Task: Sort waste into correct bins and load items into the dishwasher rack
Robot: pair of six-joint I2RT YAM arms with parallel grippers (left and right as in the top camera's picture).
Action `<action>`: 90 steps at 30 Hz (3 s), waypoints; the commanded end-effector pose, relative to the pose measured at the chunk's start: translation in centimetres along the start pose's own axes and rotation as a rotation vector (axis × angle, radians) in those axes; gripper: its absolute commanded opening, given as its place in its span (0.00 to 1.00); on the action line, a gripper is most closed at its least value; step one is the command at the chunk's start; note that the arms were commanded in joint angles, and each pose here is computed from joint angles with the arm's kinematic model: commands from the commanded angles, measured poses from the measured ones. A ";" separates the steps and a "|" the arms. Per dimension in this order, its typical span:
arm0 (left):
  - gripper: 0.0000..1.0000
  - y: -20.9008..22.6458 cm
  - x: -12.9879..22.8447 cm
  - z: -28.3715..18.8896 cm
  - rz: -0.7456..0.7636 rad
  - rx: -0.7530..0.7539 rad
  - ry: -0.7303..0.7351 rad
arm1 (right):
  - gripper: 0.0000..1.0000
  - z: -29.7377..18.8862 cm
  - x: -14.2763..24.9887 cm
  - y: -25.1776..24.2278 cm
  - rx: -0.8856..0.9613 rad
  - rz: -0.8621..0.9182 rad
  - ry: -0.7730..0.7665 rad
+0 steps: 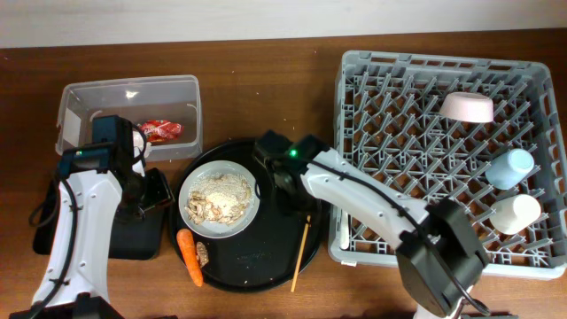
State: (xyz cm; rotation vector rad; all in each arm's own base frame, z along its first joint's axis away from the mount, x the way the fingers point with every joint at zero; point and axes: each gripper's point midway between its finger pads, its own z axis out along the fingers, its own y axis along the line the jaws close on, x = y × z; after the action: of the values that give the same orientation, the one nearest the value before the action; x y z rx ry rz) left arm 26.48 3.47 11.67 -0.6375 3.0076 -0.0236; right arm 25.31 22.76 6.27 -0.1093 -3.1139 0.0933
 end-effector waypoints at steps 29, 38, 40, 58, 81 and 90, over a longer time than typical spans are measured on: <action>0.63 0.2 -0.1 -0.3 -0.006 -0.004 -0.014 | 0.37 6.0 3.5 1.2 -0.056 0.001 0.055; 0.63 0.2 -0.1 -0.3 -0.006 -0.004 -0.013 | 0.36 6.6 3.8 0.9 -0.051 0.002 0.060; 0.63 0.2 -0.1 -0.3 -0.006 -0.004 -0.014 | 0.35 6.9 3.9 0.7 -0.047 0.018 0.063; 0.63 0.2 0.0 -0.3 -0.006 -0.005 -0.010 | 0.04 0.1 0.2 2.3 -0.158 -0.017 -0.063; 0.63 0.2 0.0 -0.3 -0.006 -0.004 -0.010 | 0.04 -3.1 -7.4 -11.3 -0.039 0.058 -0.218; 0.63 0.2 0.1 -0.3 -0.006 -0.005 -0.009 | 0.33 -1.6 -8.1 -11.0 -0.027 0.057 -0.201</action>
State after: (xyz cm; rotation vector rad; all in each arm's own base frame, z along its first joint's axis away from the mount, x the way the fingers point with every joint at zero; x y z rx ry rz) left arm 26.39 3.46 11.66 -0.6383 3.0114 -0.0232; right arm 32.75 11.54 9.18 -0.2141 -3.3335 0.0417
